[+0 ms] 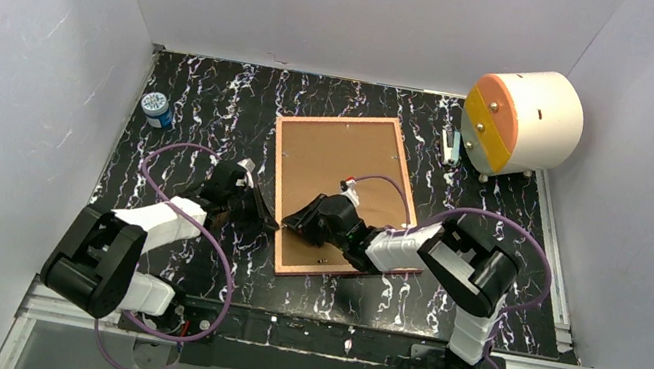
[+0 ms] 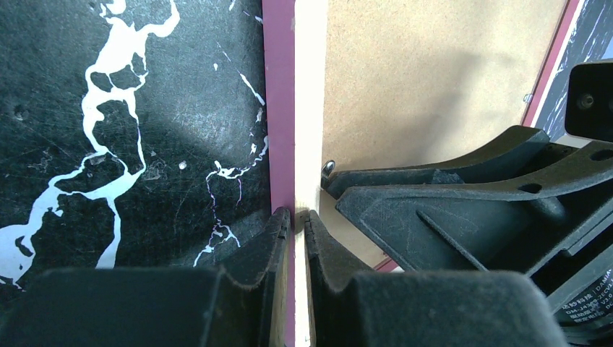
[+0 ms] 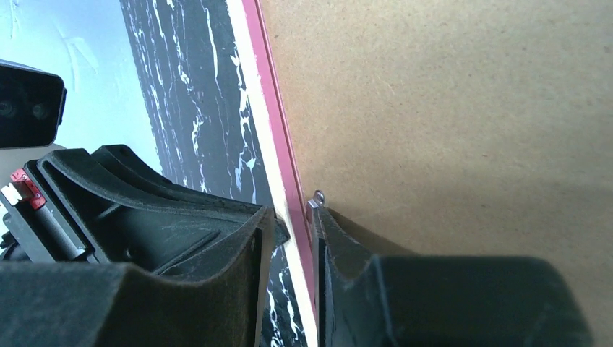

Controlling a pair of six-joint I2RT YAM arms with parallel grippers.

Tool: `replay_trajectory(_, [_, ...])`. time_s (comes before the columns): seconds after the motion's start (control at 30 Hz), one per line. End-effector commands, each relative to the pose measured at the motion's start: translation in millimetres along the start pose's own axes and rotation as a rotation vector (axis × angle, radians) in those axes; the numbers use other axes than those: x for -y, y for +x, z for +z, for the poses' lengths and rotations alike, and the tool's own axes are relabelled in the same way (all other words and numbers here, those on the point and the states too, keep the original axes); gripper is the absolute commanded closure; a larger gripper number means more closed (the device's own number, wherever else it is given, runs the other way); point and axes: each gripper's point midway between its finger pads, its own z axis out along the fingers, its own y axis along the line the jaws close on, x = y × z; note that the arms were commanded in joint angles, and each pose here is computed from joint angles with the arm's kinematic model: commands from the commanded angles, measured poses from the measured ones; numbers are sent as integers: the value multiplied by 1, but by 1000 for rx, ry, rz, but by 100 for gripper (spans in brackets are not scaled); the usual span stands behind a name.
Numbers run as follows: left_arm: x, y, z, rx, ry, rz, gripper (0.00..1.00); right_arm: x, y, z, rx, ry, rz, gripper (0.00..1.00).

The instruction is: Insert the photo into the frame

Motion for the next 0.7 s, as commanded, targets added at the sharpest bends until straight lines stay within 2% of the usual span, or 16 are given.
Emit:
replay_trajectory(0.0, [-53, 49, 0, -153, -189, -28, 100, -1, 2, 9, -11, 13, 8, 66])
replay_trajectory(0.43, [-55, 55, 0, -170, -179, -39, 100, -11, 4, 12, -4, -104, 40, 67])
replay_trajectory(0.67, [-55, 50, -2, -152, -197, -27, 100, -15, 0, 1, 13, -112, 37, 68])
